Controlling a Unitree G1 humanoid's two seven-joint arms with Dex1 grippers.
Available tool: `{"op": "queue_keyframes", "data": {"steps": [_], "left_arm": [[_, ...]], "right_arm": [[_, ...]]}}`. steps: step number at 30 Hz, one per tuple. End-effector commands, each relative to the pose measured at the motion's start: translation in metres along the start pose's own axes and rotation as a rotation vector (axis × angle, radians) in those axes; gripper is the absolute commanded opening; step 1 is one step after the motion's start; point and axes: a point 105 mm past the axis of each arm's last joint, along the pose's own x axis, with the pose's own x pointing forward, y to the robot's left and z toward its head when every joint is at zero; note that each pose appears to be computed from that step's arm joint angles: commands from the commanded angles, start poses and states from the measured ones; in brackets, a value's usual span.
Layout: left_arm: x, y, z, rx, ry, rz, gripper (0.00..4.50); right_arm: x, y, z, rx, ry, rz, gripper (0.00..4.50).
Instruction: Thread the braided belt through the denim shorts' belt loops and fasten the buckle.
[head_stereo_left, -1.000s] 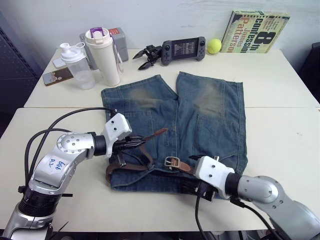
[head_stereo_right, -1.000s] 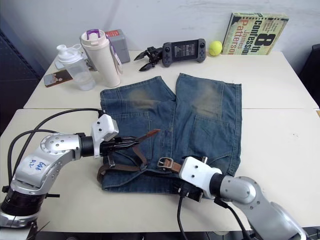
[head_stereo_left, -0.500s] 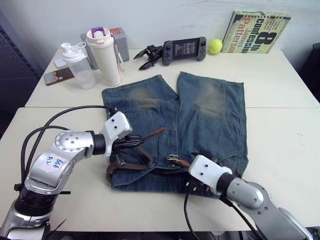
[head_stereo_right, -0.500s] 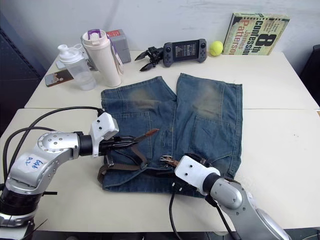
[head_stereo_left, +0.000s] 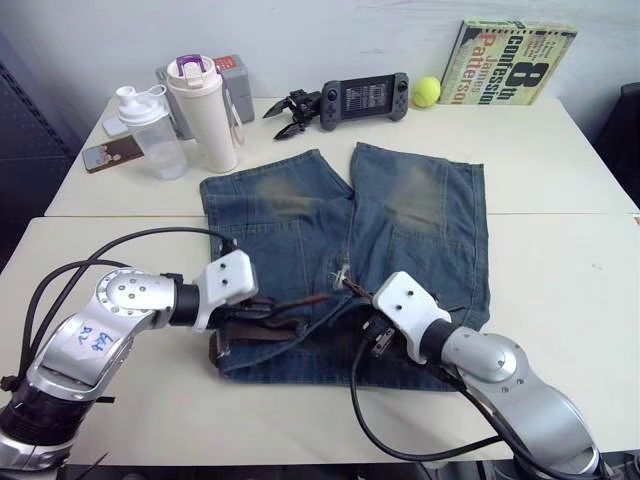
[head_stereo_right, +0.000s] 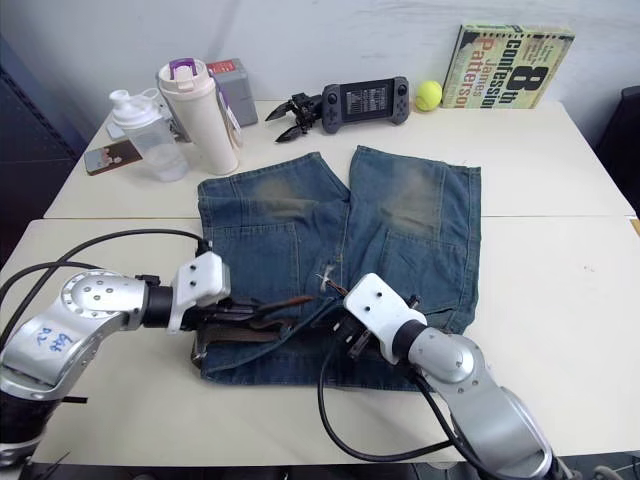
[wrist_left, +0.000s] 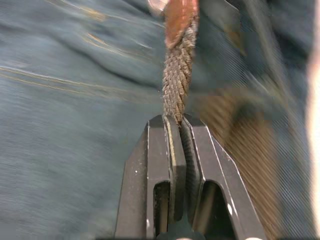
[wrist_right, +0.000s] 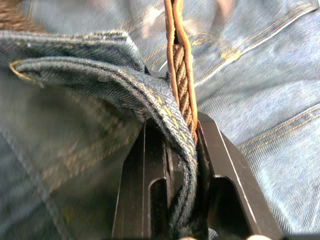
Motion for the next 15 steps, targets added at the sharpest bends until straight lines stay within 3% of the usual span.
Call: {"op": "queue_keyframes", "data": {"steps": [1,4,15], "left_arm": [[-0.004,0.000,0.006,0.066,-0.006,-0.027,0.00],[0.001,0.014,0.002,0.041,0.021,0.029,0.00],[0.019,0.023,-0.001,-0.059,0.060,0.141,0.00]], "right_arm": [[-0.006,0.000,0.011,0.007,-0.033,-0.002,0.01],[-0.006,0.001,0.012,-0.003,-0.031,-0.003,0.01],[-0.006,0.005,0.020,-0.014,-0.046,0.000,0.01]]}}
